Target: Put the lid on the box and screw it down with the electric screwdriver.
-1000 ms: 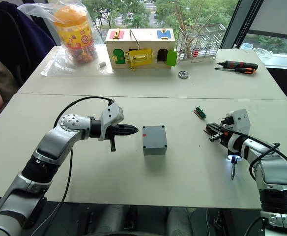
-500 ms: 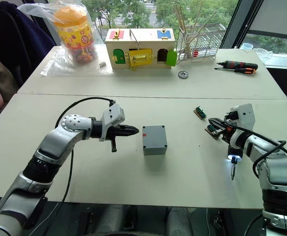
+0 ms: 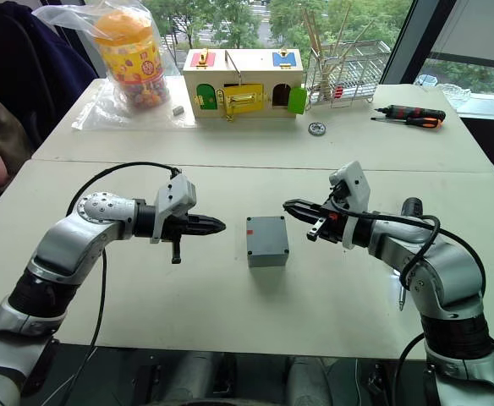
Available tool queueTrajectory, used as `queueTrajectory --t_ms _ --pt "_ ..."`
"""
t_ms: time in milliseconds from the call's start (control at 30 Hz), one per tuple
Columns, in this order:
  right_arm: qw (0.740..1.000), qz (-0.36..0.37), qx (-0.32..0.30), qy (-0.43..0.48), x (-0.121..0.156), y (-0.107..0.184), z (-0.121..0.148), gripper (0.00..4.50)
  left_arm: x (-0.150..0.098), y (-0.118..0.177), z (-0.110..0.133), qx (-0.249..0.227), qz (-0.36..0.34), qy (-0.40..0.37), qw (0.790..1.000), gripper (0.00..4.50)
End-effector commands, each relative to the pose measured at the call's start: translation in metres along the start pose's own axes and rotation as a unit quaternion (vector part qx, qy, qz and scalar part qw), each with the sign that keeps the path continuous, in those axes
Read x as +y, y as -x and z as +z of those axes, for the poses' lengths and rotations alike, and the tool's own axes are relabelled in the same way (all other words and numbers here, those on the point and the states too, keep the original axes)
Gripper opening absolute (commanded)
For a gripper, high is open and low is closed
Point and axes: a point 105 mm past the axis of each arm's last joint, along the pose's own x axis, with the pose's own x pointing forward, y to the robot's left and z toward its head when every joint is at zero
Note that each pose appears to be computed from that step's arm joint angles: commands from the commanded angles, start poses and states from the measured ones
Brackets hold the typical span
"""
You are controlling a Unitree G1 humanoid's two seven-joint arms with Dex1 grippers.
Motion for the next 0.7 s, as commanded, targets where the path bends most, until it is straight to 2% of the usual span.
queueTrajectory --t_ms 33,700 --pt "1.000 0.012 -0.005 0.014 0.004 -0.003 0.006 0.05 -0.002 0.003 0.010 -0.017 0.008 -0.012 1.000 0.00" --pt "0.999 0.006 0.022 0.024 -0.007 -0.012 -0.009 0.05 -0.002 -0.002 0.010 -0.020 0.018 -0.008 1.000 0.00"
